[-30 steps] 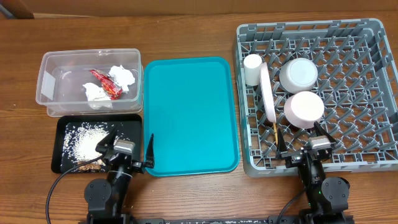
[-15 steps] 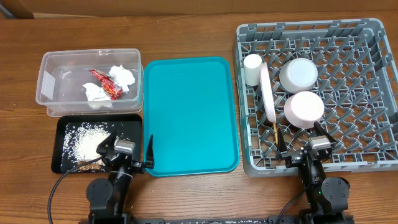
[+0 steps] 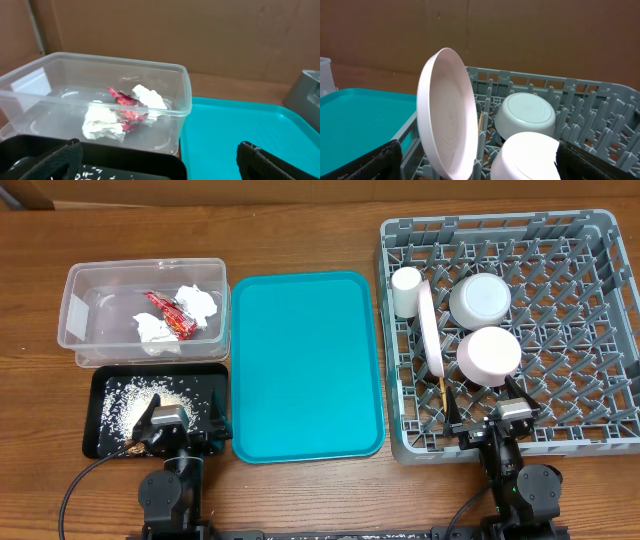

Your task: Sort waste into correct bins and load items into the dishwasher

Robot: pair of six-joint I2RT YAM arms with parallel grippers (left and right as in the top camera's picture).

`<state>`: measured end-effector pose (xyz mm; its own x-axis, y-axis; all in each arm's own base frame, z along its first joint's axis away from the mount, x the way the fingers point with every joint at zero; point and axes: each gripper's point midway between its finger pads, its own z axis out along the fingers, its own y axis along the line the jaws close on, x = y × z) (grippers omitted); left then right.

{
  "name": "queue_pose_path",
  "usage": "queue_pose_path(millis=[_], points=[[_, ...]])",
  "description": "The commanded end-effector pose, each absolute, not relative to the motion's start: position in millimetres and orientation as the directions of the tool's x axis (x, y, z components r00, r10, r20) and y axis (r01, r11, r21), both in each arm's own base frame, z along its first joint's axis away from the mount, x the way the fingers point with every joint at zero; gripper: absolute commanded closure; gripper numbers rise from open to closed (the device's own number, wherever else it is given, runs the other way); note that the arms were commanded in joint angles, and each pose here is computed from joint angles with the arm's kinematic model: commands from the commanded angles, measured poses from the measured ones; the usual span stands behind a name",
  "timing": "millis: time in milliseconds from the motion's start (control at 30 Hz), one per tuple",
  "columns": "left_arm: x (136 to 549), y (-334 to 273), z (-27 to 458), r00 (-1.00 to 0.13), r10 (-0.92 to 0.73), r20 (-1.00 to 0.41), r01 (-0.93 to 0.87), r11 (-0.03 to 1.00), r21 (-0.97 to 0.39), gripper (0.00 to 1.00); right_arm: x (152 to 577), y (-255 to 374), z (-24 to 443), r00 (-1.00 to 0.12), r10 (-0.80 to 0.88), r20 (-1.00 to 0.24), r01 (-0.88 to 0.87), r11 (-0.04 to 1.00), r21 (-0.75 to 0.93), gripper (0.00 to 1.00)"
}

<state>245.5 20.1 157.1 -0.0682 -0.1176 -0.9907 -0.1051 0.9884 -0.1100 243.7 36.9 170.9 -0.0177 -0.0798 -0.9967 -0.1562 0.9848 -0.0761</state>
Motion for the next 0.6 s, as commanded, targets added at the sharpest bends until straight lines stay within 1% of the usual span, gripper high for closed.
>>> queue_pose_path(millis=[0, 100, 567], points=[[244.1, 29.9, 158.2, -0.039, -0.18, -0.983, -0.162, 0.972, -0.172, 0.0, 243.6, 38.1, 169.6, -0.011, -0.082, -0.997, -0.16, 0.984, -0.08, 0.0], [245.1, 22.3, 157.9, -0.048, -0.181, -0.982, -0.118, 0.978, -0.175, 0.0, 243.6, 38.1, 169.6, -0.011, -0.082, -0.997, -0.16, 0.984, -0.08, 0.0], [245.1, 22.3, 157.7, -0.049, -0.181, -0.982, -0.119, 0.977, -0.174, 0.0, 243.6, 38.1, 169.6, -0.011, -0.082, -0.997, -0.16, 0.984, -0.08, 0.0]])
